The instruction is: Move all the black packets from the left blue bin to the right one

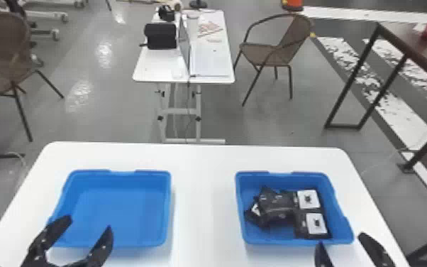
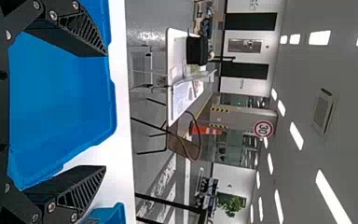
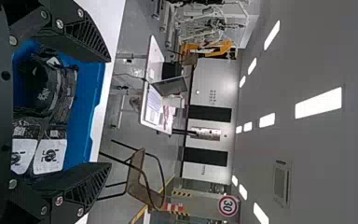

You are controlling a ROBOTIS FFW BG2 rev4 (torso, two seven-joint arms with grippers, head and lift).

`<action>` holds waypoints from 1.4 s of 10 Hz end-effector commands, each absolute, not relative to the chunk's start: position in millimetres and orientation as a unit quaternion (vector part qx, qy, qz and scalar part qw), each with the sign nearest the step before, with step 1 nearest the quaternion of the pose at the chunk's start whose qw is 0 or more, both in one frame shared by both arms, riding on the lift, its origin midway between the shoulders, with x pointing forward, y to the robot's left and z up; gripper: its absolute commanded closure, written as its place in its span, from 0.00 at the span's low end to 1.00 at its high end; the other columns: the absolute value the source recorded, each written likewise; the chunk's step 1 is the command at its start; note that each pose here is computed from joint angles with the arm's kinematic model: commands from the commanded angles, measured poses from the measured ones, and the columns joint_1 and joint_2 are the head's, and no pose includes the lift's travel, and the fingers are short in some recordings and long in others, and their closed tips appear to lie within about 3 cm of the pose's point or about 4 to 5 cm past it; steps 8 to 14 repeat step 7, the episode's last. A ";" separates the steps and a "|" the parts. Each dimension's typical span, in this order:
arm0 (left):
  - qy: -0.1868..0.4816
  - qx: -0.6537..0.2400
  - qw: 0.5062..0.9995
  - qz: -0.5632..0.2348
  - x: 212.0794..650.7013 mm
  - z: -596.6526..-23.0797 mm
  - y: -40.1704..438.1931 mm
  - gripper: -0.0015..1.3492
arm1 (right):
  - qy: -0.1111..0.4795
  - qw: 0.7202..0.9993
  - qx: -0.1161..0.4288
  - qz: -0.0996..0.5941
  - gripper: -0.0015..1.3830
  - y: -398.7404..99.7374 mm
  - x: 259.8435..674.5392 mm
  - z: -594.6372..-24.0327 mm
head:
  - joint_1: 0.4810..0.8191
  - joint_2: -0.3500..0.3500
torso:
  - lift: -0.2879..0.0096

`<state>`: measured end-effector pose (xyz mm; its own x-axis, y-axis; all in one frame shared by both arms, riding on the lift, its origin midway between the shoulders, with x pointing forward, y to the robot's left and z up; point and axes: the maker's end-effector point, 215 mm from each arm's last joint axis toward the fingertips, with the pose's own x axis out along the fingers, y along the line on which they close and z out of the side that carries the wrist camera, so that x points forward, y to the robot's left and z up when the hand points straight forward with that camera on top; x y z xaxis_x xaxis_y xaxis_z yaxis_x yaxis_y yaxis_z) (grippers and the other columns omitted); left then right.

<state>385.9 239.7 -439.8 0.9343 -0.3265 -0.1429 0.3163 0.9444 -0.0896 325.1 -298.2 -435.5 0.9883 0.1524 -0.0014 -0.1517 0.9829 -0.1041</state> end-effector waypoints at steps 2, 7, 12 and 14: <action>0.080 -0.037 0.983 -0.163 386.1 -441.2 238.4 0.13 | -0.003 0.996 -0.050 0.075 0.18 -297.7 324.8 -436.3 | 0.63 0.36 | 0.97; 0.083 -0.043 0.982 -0.166 387.1 -442.6 234.2 0.13 | -0.002 0.996 -0.048 0.075 0.18 -297.5 325.3 -437.1 | 0.63 0.36 | 0.97; 0.083 -0.043 0.982 -0.166 387.1 -442.6 234.2 0.13 | -0.002 0.996 -0.048 0.075 0.18 -297.5 325.3 -437.1 | 0.63 0.36 | 0.97; 0.083 -0.043 0.982 -0.166 387.1 -442.6 234.2 0.13 | -0.002 0.996 -0.048 0.075 0.18 -297.5 325.3 -437.1 | 0.63 0.36 | 0.97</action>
